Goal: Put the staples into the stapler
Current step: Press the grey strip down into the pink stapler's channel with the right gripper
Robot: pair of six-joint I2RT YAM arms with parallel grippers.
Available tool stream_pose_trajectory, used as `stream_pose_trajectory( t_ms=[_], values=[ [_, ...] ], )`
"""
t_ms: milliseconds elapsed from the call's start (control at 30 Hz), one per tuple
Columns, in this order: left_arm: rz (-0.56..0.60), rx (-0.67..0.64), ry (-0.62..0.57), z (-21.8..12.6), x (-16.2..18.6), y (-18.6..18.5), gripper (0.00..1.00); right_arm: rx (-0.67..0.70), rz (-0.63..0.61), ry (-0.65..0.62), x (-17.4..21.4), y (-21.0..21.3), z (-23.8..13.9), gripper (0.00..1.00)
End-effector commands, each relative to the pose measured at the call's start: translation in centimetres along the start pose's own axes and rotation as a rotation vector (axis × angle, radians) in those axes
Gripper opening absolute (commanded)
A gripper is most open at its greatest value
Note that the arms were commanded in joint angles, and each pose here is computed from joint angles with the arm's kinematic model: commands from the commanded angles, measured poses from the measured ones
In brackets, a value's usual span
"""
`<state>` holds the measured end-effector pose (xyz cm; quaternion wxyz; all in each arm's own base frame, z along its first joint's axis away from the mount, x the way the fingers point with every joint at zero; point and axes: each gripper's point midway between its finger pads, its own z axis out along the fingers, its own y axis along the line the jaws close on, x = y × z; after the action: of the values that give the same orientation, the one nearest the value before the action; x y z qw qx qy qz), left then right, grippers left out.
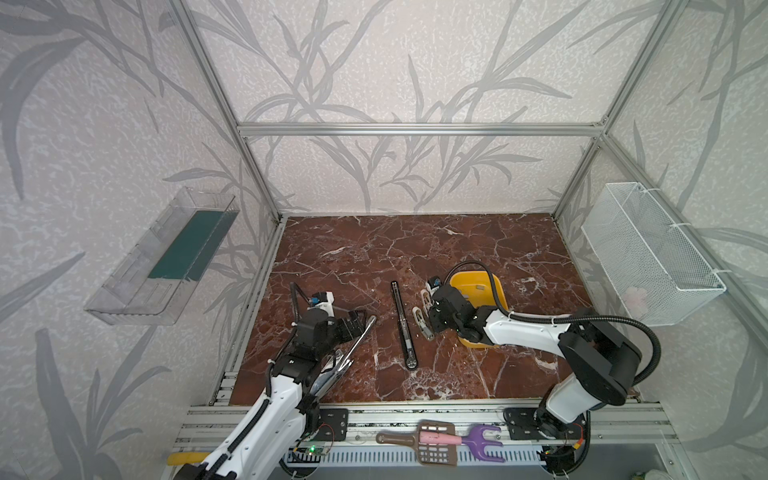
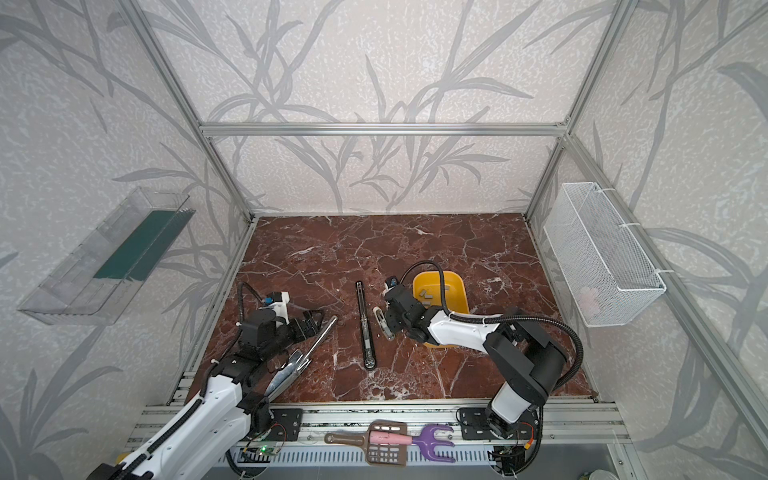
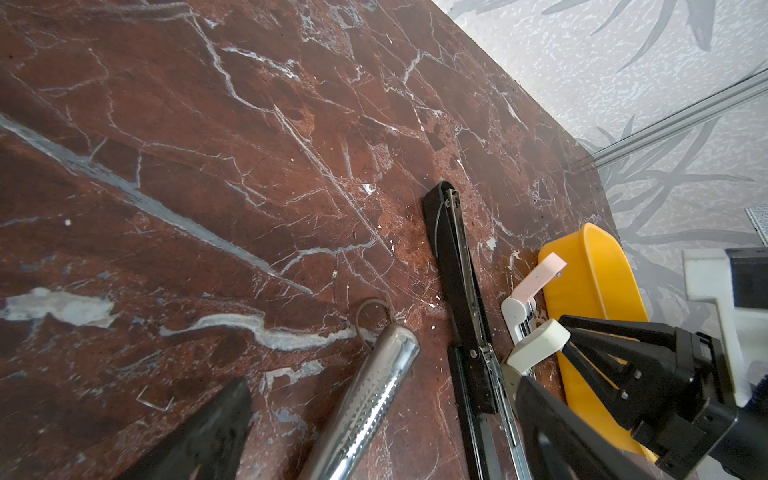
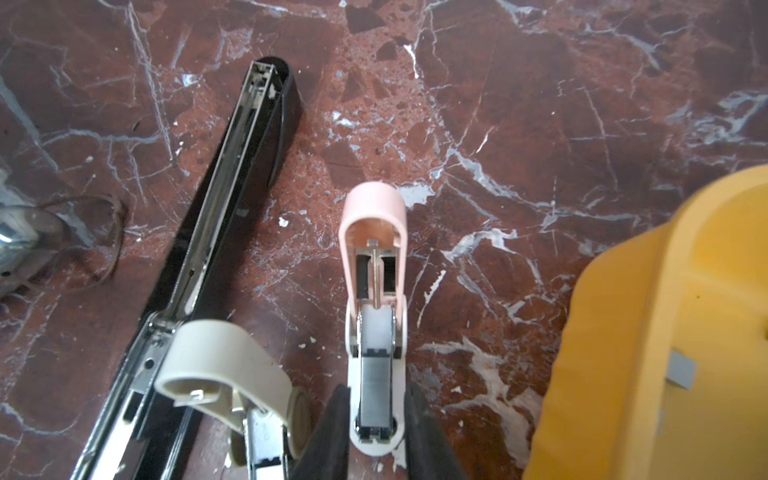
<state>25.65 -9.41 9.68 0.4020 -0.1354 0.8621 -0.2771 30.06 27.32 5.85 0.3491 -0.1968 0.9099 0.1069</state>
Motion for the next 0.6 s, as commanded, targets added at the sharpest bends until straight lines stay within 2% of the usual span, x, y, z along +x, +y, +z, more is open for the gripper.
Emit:
stream_pose_trajectory(
  t_ms=[0, 300, 567],
  values=[
    [-0.008, 0.003, -0.005, 0.1, 0.1, 0.0, 0.99, 0.045, 0.01, 0.0, -0.1, -0.6, 0.1, 0.22],
    [-0.006, 0.008, -0.005, 0.1, 0.1, -0.1, 0.99, 0.075, 0.011, 0.039, 0.3, -0.7, 1.6, 0.19],
    [-0.006, 0.009, -0.005, 0.1, 0.1, -0.1, 0.99, 0.113, 0.008, 0.098, 2.2, -1.4, 2.3, 0.17]
  ],
)
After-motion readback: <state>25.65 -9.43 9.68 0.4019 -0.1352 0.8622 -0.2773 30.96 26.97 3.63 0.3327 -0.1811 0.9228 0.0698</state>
